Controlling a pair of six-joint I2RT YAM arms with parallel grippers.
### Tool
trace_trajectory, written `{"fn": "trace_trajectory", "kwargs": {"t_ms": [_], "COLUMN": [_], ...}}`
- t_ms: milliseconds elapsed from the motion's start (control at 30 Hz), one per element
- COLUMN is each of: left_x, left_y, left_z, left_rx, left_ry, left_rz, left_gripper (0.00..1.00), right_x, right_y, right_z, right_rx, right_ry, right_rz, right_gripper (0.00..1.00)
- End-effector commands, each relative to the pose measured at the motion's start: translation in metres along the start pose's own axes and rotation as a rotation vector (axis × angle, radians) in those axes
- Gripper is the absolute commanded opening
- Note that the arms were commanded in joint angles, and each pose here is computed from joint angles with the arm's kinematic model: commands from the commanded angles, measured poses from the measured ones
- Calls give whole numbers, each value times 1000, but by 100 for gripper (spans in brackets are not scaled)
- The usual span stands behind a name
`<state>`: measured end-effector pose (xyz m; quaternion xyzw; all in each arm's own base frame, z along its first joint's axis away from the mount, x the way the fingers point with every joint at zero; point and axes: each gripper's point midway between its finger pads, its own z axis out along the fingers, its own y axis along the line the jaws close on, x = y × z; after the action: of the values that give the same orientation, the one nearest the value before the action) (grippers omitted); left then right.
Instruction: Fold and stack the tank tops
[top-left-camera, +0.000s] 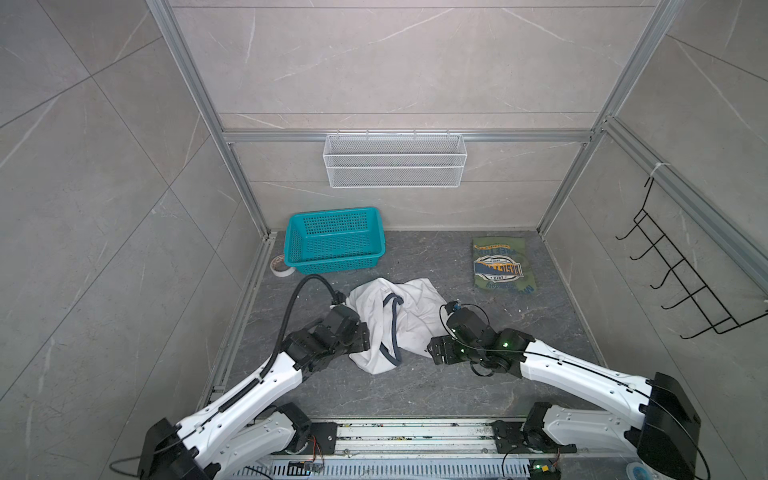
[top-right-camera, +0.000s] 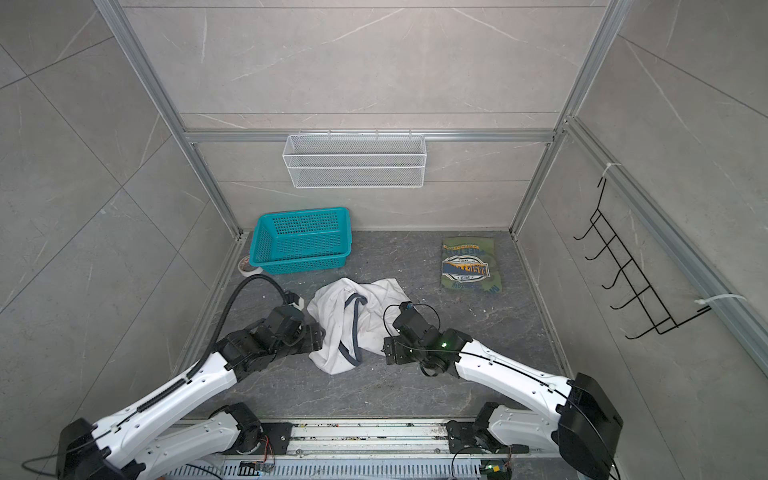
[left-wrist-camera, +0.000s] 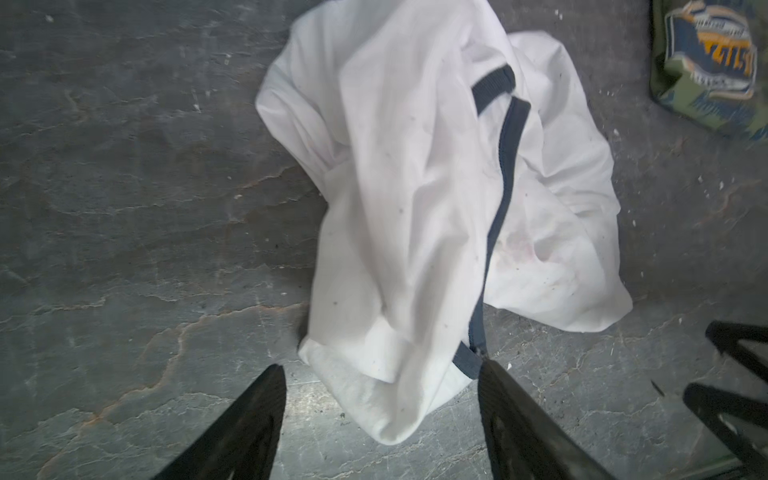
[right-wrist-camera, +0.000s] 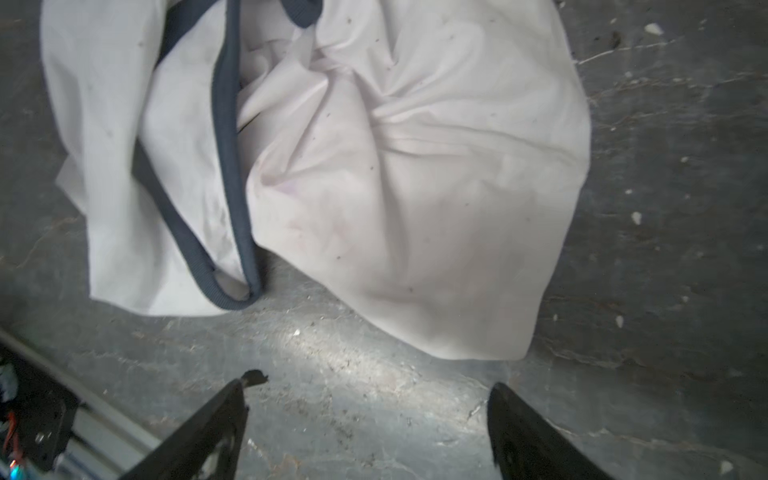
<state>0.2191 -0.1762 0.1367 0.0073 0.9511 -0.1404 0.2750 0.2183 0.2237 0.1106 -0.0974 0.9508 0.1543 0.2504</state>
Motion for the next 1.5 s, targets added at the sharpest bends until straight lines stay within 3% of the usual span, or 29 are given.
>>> {"fn": "trace_trajectory", "kwargs": {"t_ms": [0,200,500,667,900,1100,1200,1300,1467], "left_x": [-16,-60,-92,-101,-98,-104,-115,-122,-101], "left_y": [-41,-79,-85,-77,-56,-57,-57,-45,23], "left_z": [9,50,114,132,140,113,76,16,-85], "left_rx": [-13,-126,-344,-445,-472,-390,-321,-234,-207], "left_ry": [-16,-6,42,43,84,2,-86,-225,-395], "left_rz": [73,96,206,270,238,200,175,119,26], "left_gripper": [74,64,63,59,30,1,0,0,0], "right_x": [-27,-33,-6,3,-2,-6,-8,-9,-17], "right_y": [-16,-24,-39,-43,-41,-40,-42,-55,-53], "right_z": [-6,-14,-25,-24,-21,-19,-18,-20,-7], "right_rx": [106,87,53,52,62,71,90,165,135], "right_ry": [-83,-115,-131,-122,-120,-122,-123,-130,-92], "right_rz": [85,135,146,145,122,115,112,149,182], "right_gripper": [90,90,90,90,90,91,91,91,91]}}
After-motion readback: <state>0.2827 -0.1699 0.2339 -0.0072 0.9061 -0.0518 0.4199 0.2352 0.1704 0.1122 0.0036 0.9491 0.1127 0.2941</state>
